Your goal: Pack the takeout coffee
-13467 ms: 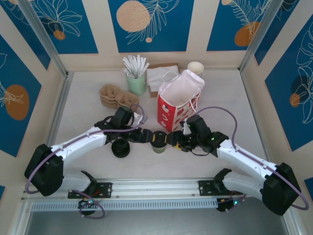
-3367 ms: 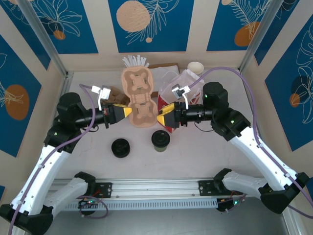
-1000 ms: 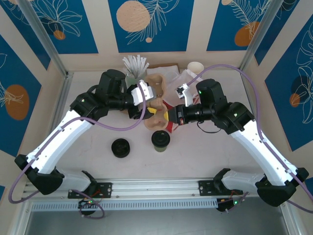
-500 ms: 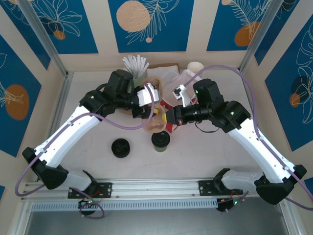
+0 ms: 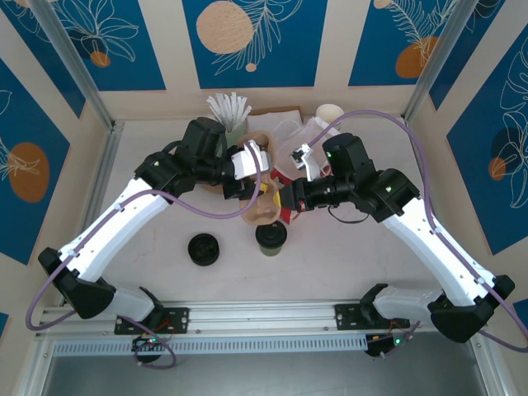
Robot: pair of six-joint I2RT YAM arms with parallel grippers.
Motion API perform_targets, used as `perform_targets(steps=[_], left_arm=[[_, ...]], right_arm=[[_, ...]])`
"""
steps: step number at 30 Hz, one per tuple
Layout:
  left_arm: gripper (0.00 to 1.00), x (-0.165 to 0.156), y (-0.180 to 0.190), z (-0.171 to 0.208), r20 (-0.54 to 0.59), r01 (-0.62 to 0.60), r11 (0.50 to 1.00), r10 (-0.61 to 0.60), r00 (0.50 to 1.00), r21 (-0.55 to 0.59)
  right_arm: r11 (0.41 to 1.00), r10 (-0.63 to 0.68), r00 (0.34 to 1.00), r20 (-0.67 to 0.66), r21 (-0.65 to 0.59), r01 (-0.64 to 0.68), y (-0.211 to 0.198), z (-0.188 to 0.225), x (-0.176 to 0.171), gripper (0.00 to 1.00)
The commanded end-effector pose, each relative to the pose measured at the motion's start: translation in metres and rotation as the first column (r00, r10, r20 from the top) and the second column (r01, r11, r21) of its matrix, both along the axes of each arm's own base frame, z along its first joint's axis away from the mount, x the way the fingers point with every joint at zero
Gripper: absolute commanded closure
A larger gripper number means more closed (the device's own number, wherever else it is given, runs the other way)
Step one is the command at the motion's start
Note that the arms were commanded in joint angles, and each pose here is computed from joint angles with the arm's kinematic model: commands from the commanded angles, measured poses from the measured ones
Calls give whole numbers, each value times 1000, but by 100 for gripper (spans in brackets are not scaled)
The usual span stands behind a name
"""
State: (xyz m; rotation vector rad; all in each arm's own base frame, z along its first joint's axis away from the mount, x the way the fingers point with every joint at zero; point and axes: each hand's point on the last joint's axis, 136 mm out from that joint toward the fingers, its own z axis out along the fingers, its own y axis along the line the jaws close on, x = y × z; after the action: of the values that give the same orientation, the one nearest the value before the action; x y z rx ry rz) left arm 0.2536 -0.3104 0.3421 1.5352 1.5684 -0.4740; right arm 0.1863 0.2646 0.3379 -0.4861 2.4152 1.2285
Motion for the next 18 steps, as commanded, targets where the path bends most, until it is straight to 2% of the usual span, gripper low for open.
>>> perform_targets(steps=[1, 12, 14, 18], left_arm=[[47, -9, 1, 11, 34, 26, 1000, -26, 999, -16], [56, -11, 0, 18, 44, 37, 999, -35, 998, -31], [58, -10, -1, 22, 44, 32, 999, -30, 999, -42], [59, -9, -4, 27, 26, 29, 998, -28, 999, -63]], right_arm=[[1000, 10, 1000, 11, 4, -10, -2, 11, -5, 100], [1000, -5, 1000, 21, -3, 5, -6, 15, -5, 100], [1000, -30, 999, 30, -8, 30, -10, 16, -2, 98], [997, -82, 995, 56, -2, 82, -21, 20, 2, 85]])
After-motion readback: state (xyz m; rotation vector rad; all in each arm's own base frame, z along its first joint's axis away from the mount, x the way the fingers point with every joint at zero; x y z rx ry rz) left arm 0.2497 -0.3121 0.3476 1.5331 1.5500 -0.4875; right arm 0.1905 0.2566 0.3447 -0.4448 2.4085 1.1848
